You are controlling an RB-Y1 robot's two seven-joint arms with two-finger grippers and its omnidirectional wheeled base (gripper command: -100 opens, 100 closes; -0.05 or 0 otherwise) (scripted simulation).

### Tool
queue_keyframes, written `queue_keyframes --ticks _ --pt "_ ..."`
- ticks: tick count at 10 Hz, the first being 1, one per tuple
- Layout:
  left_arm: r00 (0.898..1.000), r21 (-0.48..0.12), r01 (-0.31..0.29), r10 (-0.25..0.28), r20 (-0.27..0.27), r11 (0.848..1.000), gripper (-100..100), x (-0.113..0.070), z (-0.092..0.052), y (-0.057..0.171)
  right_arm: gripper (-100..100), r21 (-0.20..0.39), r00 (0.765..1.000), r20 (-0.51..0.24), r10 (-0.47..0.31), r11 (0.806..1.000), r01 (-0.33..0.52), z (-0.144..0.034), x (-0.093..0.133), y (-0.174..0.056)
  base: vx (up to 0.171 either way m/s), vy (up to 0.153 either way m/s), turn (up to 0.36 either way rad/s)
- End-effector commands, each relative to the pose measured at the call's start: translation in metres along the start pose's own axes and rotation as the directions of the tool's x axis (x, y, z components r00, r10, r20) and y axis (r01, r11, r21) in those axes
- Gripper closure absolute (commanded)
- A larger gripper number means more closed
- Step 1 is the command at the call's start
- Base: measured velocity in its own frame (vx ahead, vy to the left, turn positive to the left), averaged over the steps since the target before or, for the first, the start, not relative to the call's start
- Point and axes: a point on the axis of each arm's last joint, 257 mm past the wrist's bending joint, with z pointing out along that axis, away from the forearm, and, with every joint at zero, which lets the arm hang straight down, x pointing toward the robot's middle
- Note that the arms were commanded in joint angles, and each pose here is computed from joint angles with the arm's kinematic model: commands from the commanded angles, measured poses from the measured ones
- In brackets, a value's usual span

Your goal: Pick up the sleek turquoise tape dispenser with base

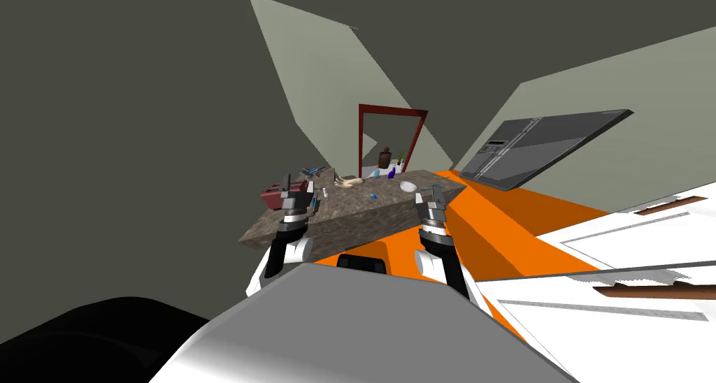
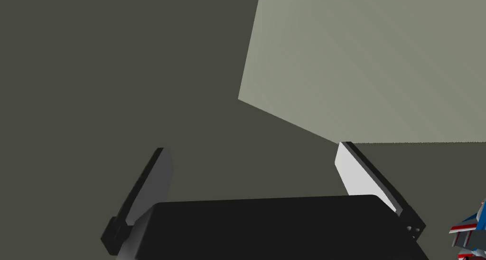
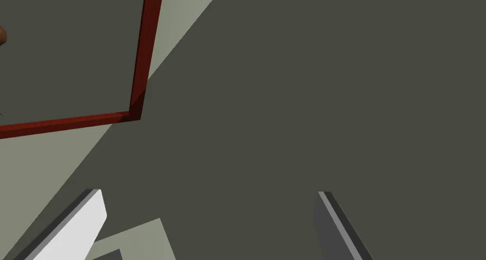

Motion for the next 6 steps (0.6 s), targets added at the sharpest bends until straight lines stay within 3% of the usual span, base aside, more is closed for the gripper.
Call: queue_keyframes --ticks 1,6 --pt "1.000 -0.030 0.014 -0.015 -0.021 0.999 -100 0.002 -0.002 0.009 0 0.000 1.000 0.000 0.000 1.000 0.000 0.000 0.000 0.000 -0.052 -0.026 -0.075" --pt "0.993 -0.177 0.062 -0.078 -0.085 0.982 -100 0.010 -0.018 0.052 0 0.000 1.000 0.000 0.000 1.000 0.000 0.000 0.000 0.000 -0.100 -0.046 -0.097"
